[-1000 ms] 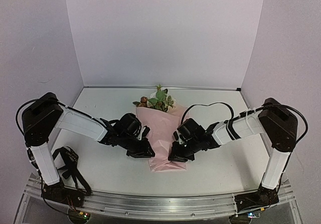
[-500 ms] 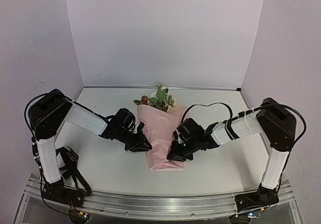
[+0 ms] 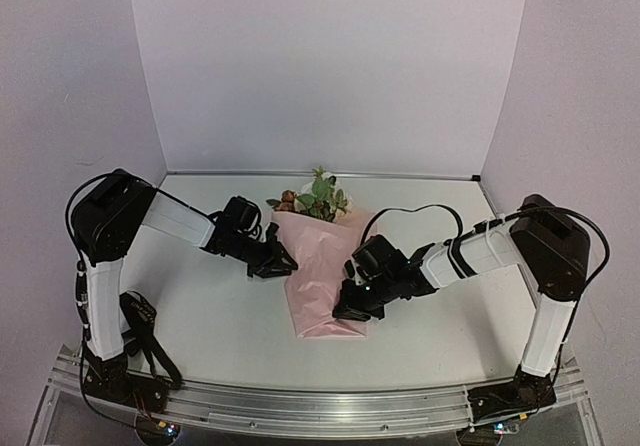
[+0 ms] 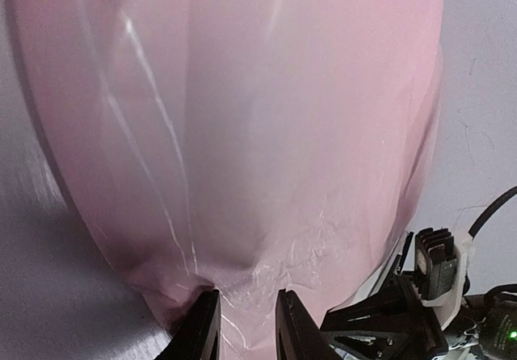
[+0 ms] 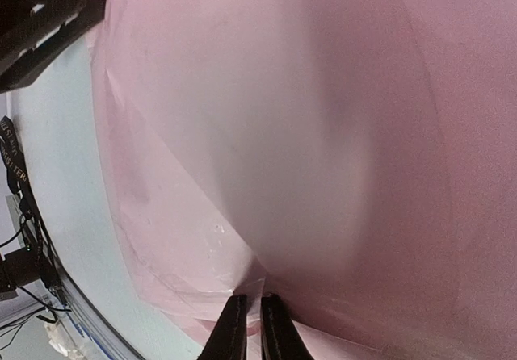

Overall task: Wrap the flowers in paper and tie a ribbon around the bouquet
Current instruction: Press the fold line of the folded bouquet.

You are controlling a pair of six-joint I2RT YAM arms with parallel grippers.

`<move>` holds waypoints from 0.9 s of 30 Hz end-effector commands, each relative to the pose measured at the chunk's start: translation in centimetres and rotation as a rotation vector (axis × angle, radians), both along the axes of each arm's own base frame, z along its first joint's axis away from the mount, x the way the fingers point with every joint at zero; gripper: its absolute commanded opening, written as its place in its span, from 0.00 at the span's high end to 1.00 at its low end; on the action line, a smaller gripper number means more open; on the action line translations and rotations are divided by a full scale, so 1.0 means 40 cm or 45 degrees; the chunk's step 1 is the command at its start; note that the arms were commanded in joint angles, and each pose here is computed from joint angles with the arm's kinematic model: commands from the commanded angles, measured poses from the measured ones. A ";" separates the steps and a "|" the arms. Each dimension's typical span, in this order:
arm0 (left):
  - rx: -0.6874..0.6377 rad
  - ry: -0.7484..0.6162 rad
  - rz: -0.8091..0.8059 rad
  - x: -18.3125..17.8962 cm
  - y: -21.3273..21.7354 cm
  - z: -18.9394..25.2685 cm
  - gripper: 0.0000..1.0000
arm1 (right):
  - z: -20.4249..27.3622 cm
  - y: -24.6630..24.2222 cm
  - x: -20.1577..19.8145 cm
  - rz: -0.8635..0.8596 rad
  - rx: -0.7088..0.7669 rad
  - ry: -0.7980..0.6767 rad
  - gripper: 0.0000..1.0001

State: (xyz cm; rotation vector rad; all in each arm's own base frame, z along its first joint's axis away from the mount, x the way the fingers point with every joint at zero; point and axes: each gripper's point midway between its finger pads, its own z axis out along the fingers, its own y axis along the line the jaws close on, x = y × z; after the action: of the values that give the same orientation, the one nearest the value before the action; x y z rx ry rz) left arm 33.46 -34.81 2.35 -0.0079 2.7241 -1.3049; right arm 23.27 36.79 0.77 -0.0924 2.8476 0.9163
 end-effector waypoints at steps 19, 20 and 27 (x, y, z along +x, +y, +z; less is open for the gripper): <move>-0.042 -0.040 0.169 0.353 0.157 -0.022 0.74 | -0.087 -0.070 -0.040 -0.017 -0.150 0.104 0.94; -0.042 -0.051 0.165 0.365 0.158 -0.016 0.74 | -0.083 -0.068 -0.038 -0.018 -0.146 0.101 0.93; -0.061 -0.158 0.136 0.426 0.162 0.069 0.72 | -0.063 -0.060 -0.029 -0.028 -0.118 0.096 0.93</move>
State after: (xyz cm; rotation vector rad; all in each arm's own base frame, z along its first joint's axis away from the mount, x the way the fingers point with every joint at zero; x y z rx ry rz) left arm 48.93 -28.73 3.13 -0.1441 2.5812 -1.3396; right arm 23.36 36.74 0.78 -0.0882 2.8504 0.9349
